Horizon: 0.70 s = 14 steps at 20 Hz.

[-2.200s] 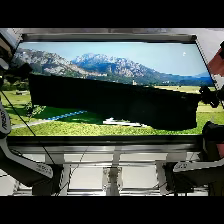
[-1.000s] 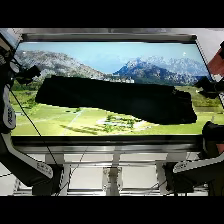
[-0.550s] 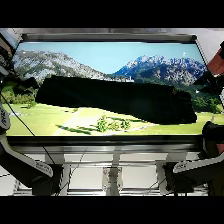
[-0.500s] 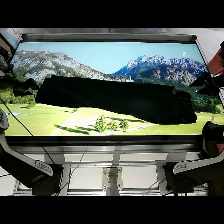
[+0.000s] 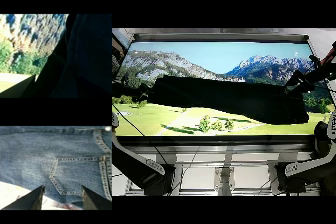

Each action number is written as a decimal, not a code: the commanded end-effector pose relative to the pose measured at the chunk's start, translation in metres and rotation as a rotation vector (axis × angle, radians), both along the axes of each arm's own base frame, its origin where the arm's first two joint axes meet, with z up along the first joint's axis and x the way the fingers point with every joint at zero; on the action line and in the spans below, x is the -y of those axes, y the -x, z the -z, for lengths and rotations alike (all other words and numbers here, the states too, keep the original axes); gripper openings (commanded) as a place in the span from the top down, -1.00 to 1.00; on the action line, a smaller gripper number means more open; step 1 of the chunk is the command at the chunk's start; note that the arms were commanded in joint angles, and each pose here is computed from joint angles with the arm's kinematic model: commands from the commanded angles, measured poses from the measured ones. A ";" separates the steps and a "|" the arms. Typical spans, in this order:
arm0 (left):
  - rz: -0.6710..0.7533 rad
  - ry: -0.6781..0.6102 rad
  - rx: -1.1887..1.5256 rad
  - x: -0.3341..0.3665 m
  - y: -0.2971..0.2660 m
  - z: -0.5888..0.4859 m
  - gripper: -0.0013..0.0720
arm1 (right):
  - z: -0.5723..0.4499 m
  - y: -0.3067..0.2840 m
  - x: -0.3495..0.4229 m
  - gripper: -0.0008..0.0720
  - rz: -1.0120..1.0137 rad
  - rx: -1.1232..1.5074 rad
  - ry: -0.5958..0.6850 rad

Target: Fold the clothes and pants, and hang the long-sleeved shirts on hangers.

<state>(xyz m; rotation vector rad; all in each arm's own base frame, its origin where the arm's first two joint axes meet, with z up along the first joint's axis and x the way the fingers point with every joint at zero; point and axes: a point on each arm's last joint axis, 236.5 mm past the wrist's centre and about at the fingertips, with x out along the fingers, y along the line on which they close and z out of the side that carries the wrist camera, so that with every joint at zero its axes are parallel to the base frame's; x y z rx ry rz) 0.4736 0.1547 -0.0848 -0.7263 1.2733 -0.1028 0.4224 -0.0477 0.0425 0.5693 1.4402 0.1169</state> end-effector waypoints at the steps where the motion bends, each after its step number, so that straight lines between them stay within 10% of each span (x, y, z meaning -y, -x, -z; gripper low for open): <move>1: 0.015 0.044 -0.009 0.007 0.001 0.009 -0.58 | 0.001 -0.003 -0.009 -0.41 -0.023 0.004 0.011; 5: 0.052 0.062 -0.034 0.024 0.002 0.017 -0.53 | 0.001 -0.002 -0.009 -0.41 -0.023 0.002 0.010; 10: 0.123 0.103 -0.080 0.049 0.011 0.017 0.90 | -0.001 0.001 -0.014 -0.39 -0.032 -0.008 -0.008; 14: 0.143 0.005 -0.193 0.019 0.050 0.001 0.90 | -0.011 0.002 -0.048 -0.04 -0.088 -0.002 -0.102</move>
